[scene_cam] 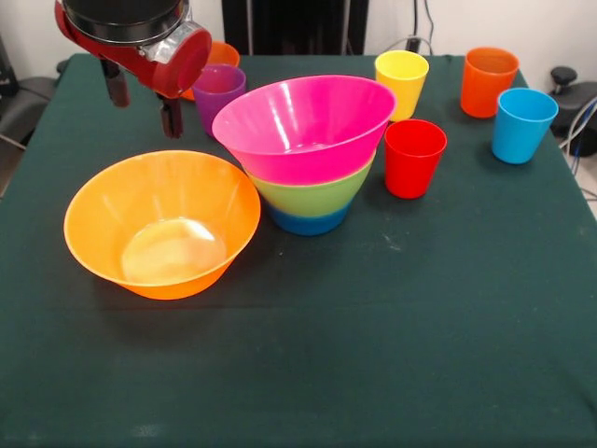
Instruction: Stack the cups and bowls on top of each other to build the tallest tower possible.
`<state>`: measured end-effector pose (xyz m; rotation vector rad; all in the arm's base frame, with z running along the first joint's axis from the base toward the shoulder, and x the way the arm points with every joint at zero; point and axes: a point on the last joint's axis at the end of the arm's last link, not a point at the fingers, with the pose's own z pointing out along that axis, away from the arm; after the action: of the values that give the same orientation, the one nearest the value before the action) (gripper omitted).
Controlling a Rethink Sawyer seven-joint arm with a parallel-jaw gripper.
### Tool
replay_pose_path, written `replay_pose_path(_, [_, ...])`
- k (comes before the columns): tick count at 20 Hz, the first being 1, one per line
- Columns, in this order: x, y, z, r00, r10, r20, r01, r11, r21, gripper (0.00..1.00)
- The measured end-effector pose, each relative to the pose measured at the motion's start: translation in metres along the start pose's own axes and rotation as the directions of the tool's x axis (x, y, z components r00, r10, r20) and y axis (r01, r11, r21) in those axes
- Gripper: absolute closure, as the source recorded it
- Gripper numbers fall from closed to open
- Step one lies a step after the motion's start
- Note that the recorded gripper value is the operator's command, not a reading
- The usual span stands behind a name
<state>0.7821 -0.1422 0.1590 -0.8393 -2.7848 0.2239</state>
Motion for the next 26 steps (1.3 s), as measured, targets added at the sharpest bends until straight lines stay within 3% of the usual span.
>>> replay_pose_path(14, [-0.018, 0.0, 0.009, 1.0, 0.002, 0.005, -0.002, 1.0, 0.002, 0.0])
replay_pose_path(26, [-0.044, 0.007, 0.022, 0.9985, -0.054, -0.013, 0.054, 0.9985, 0.006, 0.0])
